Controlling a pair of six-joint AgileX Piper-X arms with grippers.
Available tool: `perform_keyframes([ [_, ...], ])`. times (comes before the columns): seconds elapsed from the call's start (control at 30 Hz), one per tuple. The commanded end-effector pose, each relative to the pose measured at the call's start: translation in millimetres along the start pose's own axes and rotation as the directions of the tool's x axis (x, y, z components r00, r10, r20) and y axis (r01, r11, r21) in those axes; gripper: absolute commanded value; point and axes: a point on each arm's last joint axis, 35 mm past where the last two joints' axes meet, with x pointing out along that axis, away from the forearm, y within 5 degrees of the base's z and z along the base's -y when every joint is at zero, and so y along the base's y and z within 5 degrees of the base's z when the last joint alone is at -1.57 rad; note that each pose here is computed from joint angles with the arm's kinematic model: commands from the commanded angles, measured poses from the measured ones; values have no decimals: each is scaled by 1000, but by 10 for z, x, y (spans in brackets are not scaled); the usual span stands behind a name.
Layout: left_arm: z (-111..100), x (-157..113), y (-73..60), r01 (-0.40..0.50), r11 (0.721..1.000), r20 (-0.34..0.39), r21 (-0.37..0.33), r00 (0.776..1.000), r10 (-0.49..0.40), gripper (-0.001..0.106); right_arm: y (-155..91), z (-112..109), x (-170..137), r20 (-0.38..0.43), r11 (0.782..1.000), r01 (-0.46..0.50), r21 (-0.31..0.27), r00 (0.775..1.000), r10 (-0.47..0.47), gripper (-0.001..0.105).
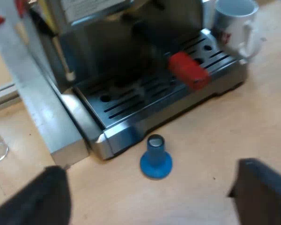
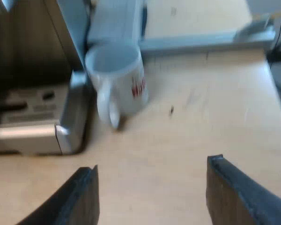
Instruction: Put the handle in the coffee machine
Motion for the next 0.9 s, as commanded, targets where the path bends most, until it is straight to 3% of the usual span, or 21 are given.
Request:
perform_keyframes([
  [0.03, 17, 77, 41, -3, 1000, 36, 17, 999, 3, 63, -4, -60, 128, 9, 1000, -3, -3, 1000, 3, 53],
  [0.2, -13, 232, 133, -36, 999, 47, 23, 998, 35, 63, -9, -160, 307, -3, 1000, -7, 0, 1000, 7, 53],
  [0.33, -114, 372, 229, -113, 993, 1, -22, 994, 113, 63, 1, -259, 410, -41, 1000, -19, 8, 999, 19, 53],
  [0.53, -291, 580, 404, -314, 943, -76, -114, 949, 307, 63, 13, -363, 513, -79, 999, -31, 17, 996, 32, 53],
  [0.6, -361, 647, 436, -320, 939, -108, -122, 945, 308, 63, 13, -360, 512, -77, 999, -30, 17, 997, 32, 53],
  [0.9, -366, 666, 446, -320, 940, -108, -122, 945, 308, 63, 13, -360, 512, -77, 999, -30, 17, 997, 32, 53],
])
